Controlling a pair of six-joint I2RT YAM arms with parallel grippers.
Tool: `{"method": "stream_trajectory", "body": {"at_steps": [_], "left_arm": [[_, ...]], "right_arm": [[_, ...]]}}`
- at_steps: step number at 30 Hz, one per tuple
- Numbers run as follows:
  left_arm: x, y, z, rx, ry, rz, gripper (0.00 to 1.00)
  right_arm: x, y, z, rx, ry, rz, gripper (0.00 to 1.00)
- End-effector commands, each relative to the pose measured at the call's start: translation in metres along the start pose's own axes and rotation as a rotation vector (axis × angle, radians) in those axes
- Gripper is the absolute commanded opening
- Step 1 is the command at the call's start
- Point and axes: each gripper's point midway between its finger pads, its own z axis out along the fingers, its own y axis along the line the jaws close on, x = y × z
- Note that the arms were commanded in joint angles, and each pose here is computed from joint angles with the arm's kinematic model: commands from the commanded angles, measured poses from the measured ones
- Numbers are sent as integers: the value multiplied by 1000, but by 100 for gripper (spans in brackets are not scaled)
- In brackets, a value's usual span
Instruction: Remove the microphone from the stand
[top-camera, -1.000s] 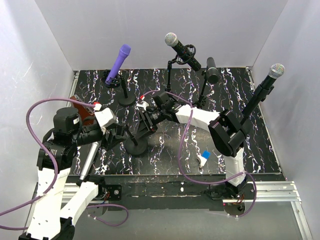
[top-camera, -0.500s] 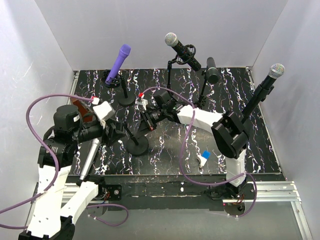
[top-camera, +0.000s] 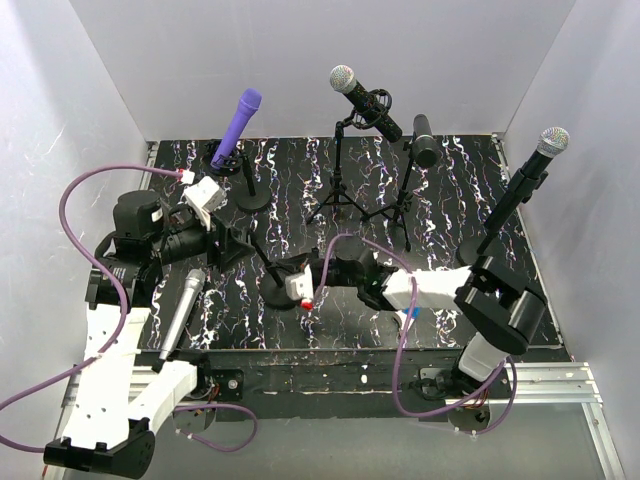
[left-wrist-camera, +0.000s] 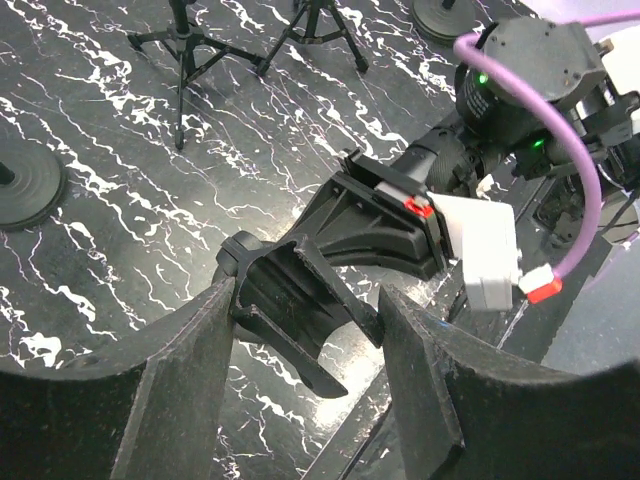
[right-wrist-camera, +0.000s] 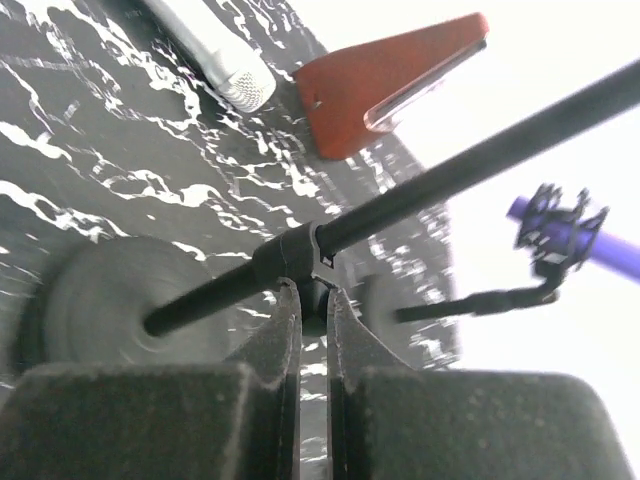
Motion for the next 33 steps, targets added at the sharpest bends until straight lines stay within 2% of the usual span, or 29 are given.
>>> {"method": "stream_trajectory", "body": {"at_steps": [1,2,3,4,8,11,14,16,19,22,25,33], "left_arm": [[0,-3,3,32,-8,-26,17],[0,-3,4,35,-9,-26,17],[0,-2,5,33,-11,-24,17],[-1,-1,5,31,-15,-26,17],[-2,0,6,28,-19,-25,18],[-1,-3,5,38,-19,-23,19],[-1,-4,4,39,-19,-18,19],[0,-4,3,39,-19,-13,20],[0,-5,2,43,-21,29,20],[-2,-2,2,42,-13,40,20],[-1,-5,3,67,-1,29,20],[4,-6,-3,50,16,87,20]], "right_arm": [[-33,-39,2,145,-110,-588,16],[-30,-36,1,125,-100,-563,23],[-29,-33,0,114,-93,-525,37],[-28,-34,-4,113,-82,-484,44],[-20,-28,-26,54,4,-245,63],[-12,-22,-47,-46,131,157,74],[-23,-45,-55,-66,166,636,76],[-25,-42,-61,-110,185,958,74],[-30,-38,-59,-103,174,1296,74],[-37,-28,-53,-141,171,1501,75],[-33,-23,-44,-177,186,1551,67],[-30,-18,-20,-332,155,1665,58]]}}
